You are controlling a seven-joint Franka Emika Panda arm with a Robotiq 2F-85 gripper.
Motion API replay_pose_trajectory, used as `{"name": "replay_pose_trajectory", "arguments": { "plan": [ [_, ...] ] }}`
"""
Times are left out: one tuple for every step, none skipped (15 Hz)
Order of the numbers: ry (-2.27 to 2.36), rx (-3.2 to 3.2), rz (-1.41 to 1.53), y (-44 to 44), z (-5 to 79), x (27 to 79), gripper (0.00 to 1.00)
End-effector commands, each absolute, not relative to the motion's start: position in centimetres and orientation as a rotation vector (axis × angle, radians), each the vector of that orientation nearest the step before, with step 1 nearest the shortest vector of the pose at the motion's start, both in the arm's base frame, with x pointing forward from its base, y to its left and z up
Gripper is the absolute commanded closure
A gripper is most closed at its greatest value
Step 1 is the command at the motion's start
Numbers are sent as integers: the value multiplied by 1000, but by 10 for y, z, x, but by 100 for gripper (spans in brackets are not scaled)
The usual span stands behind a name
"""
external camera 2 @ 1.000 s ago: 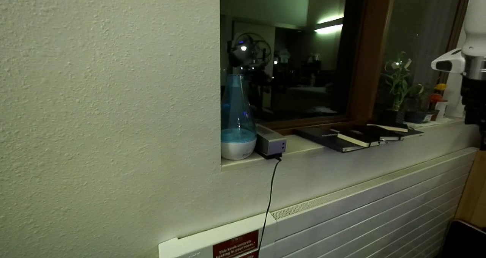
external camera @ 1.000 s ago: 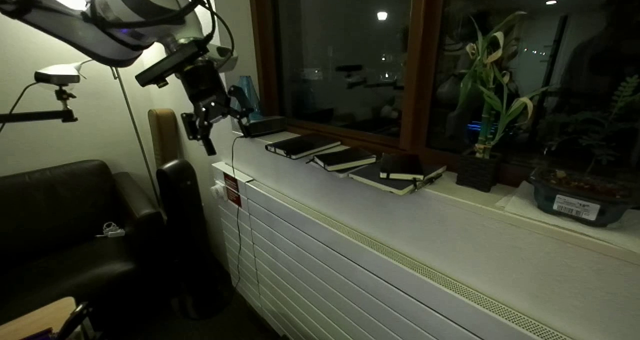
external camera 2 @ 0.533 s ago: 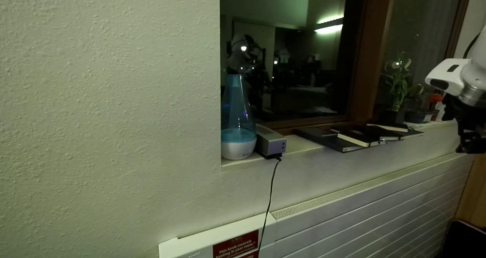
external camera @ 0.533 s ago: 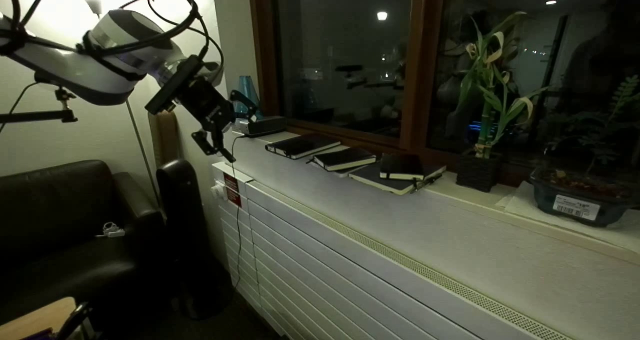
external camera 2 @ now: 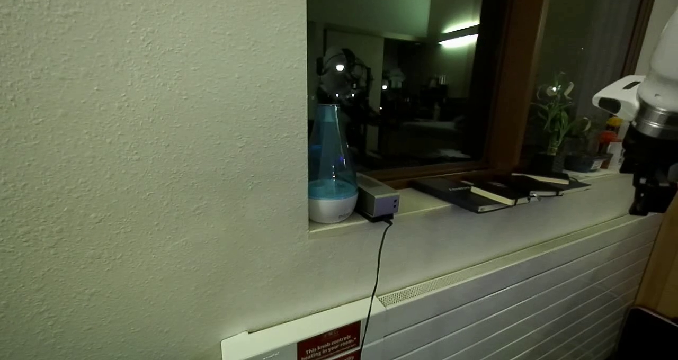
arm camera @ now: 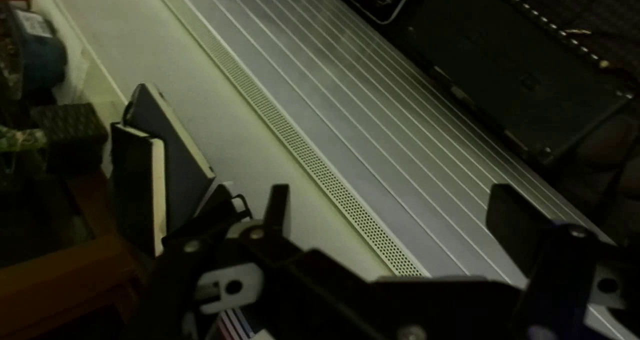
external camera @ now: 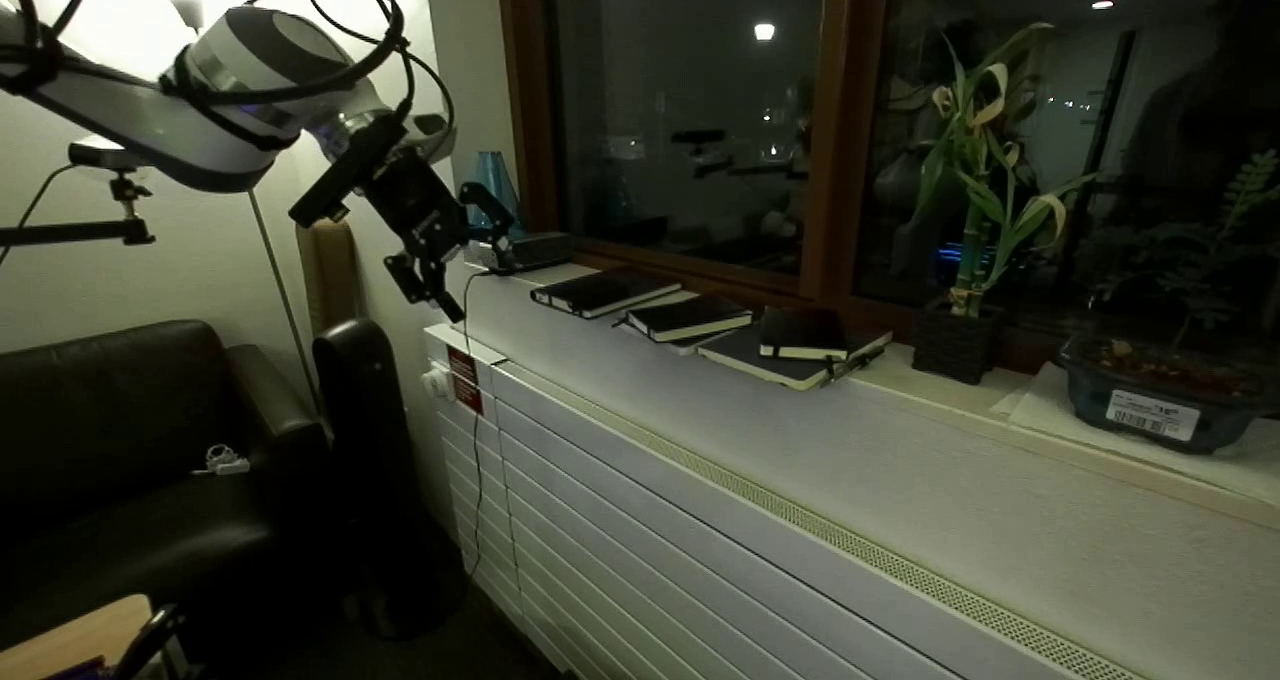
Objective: Move the top book on the left to the book on the right.
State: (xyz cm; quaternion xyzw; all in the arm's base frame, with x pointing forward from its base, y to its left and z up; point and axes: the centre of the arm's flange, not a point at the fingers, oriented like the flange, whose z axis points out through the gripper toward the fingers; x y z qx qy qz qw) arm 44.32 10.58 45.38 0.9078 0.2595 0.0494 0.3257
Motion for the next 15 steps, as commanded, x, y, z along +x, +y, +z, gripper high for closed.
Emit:
{"name": "replay_pose_trajectory", "arguments": {
  "plan": [
    [561,2585,109,119,488,462,0],
    [519,2645,115,121,496,466,0],
    [469,2700,128,124,504,471,0],
    [415,2749,151,127,511,476,0],
    [367,2796,165,130,516,481,0],
    [312,2836,191,133,520,486,0],
    [258,2875,216,136,523,491,0],
    [201,2910,246,140,526,496,0],
    [159,2955,252,144,528,501,0],
    [183,2984,206,148,529,507,0],
    [235,3014,134,151,528,511,0],
    [222,2957,203,144,527,496,0],
    [220,2979,184,147,526,500,0],
    [219,2987,175,149,524,504,0],
    [219,2990,169,150,523,507,0]
  ]
}}
